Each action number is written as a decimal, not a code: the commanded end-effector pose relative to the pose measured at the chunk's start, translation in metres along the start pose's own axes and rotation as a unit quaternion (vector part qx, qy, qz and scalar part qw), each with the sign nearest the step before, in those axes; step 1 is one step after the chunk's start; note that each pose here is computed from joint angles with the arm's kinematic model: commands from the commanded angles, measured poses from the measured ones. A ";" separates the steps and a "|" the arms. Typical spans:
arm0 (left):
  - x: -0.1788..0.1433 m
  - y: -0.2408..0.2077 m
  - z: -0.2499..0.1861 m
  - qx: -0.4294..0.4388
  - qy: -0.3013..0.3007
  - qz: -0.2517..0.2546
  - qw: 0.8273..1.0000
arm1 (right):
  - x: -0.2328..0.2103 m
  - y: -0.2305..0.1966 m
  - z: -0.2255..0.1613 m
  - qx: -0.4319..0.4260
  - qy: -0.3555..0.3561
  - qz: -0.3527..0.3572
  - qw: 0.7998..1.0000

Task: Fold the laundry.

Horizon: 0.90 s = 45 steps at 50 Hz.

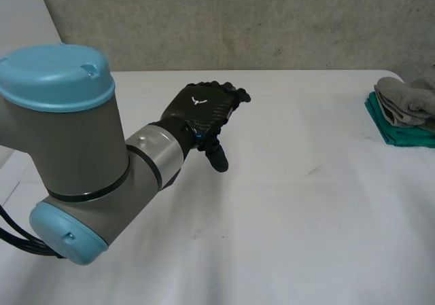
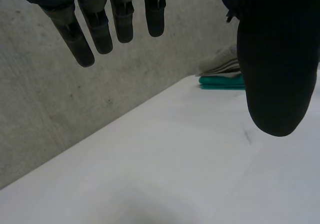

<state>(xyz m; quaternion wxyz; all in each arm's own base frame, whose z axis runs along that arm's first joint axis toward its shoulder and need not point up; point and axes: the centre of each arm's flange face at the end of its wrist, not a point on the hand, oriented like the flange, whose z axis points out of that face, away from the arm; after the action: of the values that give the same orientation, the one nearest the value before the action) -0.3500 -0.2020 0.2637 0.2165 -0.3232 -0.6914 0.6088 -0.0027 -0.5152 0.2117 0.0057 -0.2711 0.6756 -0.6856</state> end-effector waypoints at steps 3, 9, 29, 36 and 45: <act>-0.010 -0.017 -0.009 0.023 -0.022 -0.001 0.999 | 0.032 -0.094 -0.048 -0.066 0.160 -0.083 0.981; -0.034 -0.036 -0.019 0.048 -0.087 -0.004 0.995 | 0.015 -0.167 -0.065 -0.039 0.242 -0.112 0.963; -0.091 -0.036 -0.055 0.043 -0.224 -0.023 0.973 | -0.249 -0.208 -0.104 0.040 0.021 0.111 0.993; -0.095 -0.025 -0.058 0.026 -0.232 -0.026 0.972 | -0.288 -0.195 -0.115 0.040 0.015 0.091 0.995; -0.096 -0.021 -0.056 0.051 -0.230 -0.051 0.971 | -0.295 -0.187 -0.118 0.030 0.008 0.081 0.996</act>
<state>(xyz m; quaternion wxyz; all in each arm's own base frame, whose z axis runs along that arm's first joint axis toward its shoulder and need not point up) -0.2474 -0.2301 0.3057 0.0756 -0.1470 -0.7151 0.6791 0.2699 -0.2819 0.2922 0.0689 -0.1994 0.6695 -0.7122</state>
